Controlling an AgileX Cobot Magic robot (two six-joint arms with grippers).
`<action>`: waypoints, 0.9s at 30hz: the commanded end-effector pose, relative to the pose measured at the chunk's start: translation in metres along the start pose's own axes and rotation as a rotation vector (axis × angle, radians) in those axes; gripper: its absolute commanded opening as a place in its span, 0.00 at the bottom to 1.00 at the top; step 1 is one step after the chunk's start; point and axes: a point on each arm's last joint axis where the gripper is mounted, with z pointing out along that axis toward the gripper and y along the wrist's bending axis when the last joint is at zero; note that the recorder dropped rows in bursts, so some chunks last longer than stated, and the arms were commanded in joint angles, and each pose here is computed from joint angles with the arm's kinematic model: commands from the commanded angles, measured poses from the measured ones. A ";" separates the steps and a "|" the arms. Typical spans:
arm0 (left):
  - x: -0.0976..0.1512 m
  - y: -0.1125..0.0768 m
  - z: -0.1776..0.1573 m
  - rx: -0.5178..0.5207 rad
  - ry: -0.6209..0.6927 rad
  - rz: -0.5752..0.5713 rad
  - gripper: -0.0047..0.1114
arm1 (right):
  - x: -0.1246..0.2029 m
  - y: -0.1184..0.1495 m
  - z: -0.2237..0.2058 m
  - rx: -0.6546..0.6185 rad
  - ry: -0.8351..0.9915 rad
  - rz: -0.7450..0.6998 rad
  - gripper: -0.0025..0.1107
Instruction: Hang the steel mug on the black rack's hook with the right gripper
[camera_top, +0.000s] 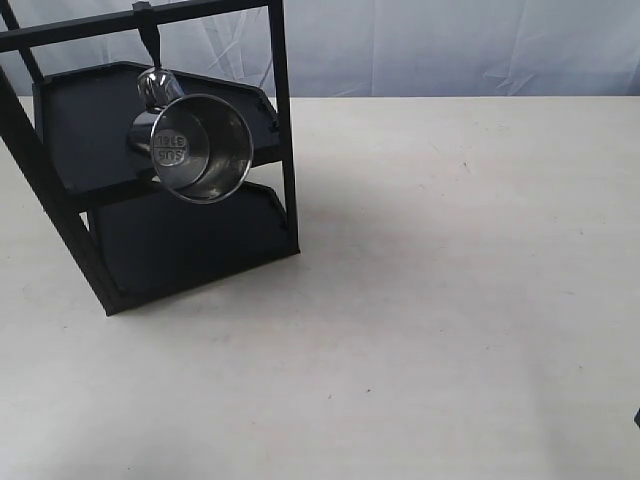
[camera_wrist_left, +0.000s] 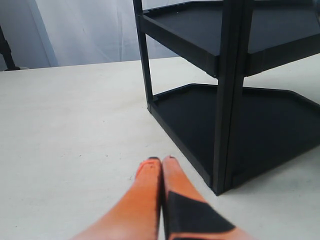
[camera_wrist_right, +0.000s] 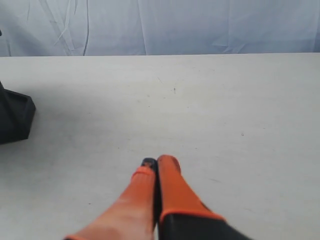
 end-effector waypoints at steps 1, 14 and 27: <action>-0.001 0.000 0.000 0.001 -0.006 0.000 0.04 | 0.001 0.000 0.000 0.005 -0.004 -0.003 0.01; -0.001 0.000 0.000 0.001 -0.006 0.000 0.04 | 0.001 0.000 0.000 0.002 -0.004 0.007 0.01; -0.001 0.000 0.000 0.001 -0.006 0.000 0.04 | 0.001 0.000 0.000 0.002 -0.004 0.007 0.01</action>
